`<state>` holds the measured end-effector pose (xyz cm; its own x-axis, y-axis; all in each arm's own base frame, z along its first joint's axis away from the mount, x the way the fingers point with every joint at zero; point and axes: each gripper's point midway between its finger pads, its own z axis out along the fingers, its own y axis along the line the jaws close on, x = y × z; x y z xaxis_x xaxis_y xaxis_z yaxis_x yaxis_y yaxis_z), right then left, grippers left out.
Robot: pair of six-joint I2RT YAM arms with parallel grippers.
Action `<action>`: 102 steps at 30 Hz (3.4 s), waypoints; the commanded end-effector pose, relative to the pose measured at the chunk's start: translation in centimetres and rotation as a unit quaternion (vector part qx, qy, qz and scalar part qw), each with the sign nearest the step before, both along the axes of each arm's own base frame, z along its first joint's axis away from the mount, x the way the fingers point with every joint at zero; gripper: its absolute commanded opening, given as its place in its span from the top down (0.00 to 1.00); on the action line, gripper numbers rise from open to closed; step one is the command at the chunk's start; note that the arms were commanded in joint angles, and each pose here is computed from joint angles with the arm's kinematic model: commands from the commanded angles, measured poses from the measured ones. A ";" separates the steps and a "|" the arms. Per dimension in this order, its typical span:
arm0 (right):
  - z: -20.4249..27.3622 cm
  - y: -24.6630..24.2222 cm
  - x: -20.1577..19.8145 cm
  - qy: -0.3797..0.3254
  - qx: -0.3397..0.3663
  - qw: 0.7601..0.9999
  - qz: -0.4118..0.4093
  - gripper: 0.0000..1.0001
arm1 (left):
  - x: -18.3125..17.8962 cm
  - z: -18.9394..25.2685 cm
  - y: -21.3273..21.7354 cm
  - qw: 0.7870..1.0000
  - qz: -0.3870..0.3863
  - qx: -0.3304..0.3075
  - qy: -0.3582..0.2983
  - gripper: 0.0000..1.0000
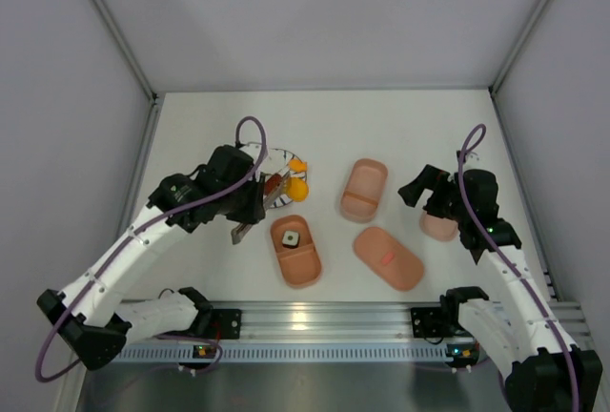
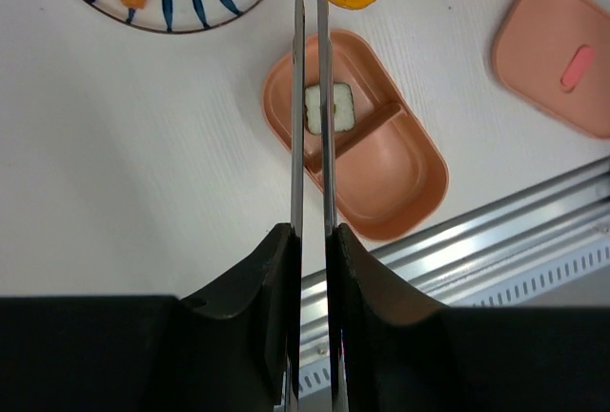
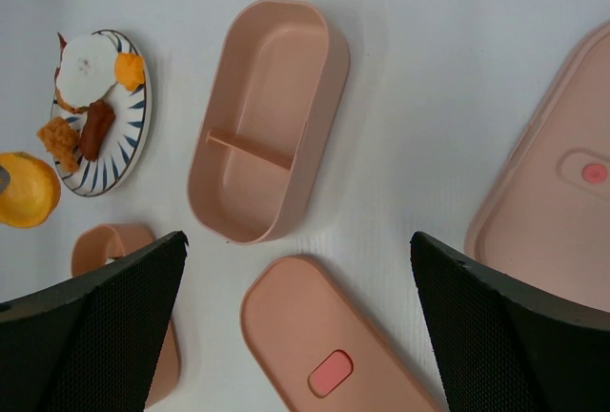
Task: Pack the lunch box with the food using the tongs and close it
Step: Pick up the fake food from the plate, then place the fake food in the packing box.
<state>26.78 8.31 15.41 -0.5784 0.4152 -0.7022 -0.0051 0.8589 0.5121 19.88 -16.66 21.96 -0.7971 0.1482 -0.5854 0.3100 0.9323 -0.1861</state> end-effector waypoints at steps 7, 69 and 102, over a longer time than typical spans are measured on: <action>1.6 -0.6 1.3 -0.033 -0.005 0.999 -0.012 0.01 | -5.6 1.1 0.0 0.993 -0.091 -0.035 0.060 0.95; 0.7 -0.4 1.7 -0.019 -0.001 1.000 -0.008 0.01 | -12.5 -2.7 1.1 0.978 -0.129 -0.077 0.148 0.55; 1.5 0.4 2.5 -0.035 0.010 0.999 0.011 0.01 | 5.5 2.4 -0.3 0.993 0.091 -0.002 -0.080 0.51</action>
<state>27.68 8.87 14.20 -0.6140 0.4094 -0.6749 -0.0064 0.8524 0.5229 22.78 -15.32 22.47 -0.7695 0.0558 -0.6362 0.1573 0.9821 -0.1040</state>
